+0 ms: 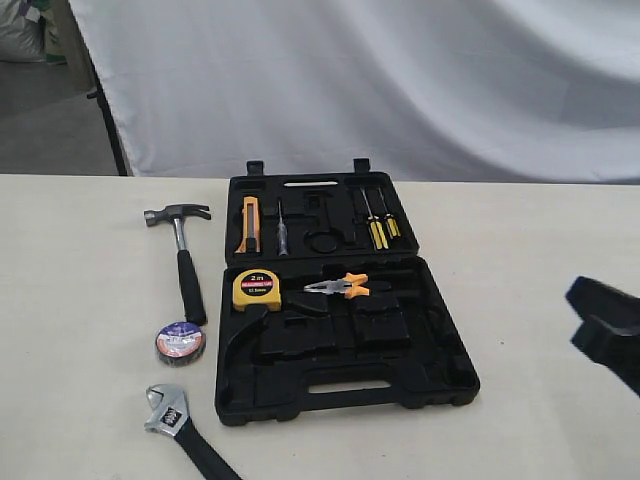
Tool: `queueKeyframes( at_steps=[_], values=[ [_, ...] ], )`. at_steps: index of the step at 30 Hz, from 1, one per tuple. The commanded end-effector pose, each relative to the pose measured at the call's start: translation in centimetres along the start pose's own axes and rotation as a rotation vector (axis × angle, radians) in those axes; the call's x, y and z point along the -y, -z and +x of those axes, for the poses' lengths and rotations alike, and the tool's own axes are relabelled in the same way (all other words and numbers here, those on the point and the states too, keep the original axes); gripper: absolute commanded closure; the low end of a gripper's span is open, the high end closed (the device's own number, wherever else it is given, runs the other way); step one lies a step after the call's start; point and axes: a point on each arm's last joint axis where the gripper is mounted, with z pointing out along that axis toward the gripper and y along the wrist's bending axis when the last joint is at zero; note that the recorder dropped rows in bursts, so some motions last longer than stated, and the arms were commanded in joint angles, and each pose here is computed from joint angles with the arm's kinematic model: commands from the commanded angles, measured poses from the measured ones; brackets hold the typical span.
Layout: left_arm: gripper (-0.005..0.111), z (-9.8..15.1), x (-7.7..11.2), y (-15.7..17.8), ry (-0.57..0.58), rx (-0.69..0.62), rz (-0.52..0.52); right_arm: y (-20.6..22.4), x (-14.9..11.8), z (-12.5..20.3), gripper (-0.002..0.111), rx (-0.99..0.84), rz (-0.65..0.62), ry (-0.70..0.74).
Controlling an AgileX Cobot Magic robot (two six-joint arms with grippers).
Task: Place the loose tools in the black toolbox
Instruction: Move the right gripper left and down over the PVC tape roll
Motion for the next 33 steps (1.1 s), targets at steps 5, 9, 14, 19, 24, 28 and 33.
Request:
queueKeyframes(
  at_steps=[5, 9, 14, 19, 24, 28, 33],
  values=[
    [0.106, -0.2, -0.1, 0.0, 0.000, 0.020, -0.021, -7.2, -2.7, 2.9, 0.109, -0.407, -0.496, 0.015],
    [0.106, -0.2, -0.1, 0.0, 0.000, 0.020, -0.021, -10.6, -3.5, 5.0, 0.109, -0.558, -0.544, -0.030],
    [0.106, -0.2, -0.1, 0.0, 0.000, 0.020, -0.021, -14.2, -7.9, 8.6, 0.109, -0.711, -0.625, 0.038],
    [0.106, -0.2, -0.1, 0.0, 0.000, 0.020, -0.021, -17.5, -14.0, 10.7, 0.109, -0.829, -0.581, 0.236],
    [0.106, -0.2, -0.1, 0.0, 0.000, 0.020, -0.021, -18.5, -20.5, 9.9, 0.109, -0.776, -0.729, 0.446],
    [0.106, -0.2, -0.1, 0.0, 0.000, 0.020, -0.021, -18.9, -24.4, 8.2, 0.109, -0.670, -0.823, 0.491],
    [0.106, -0.2, -0.1, 0.0, 0.000, 0.020, -0.021, -19.1, -26.1, 6.6, 0.109, -0.607, -0.865, 0.493]
  ],
)
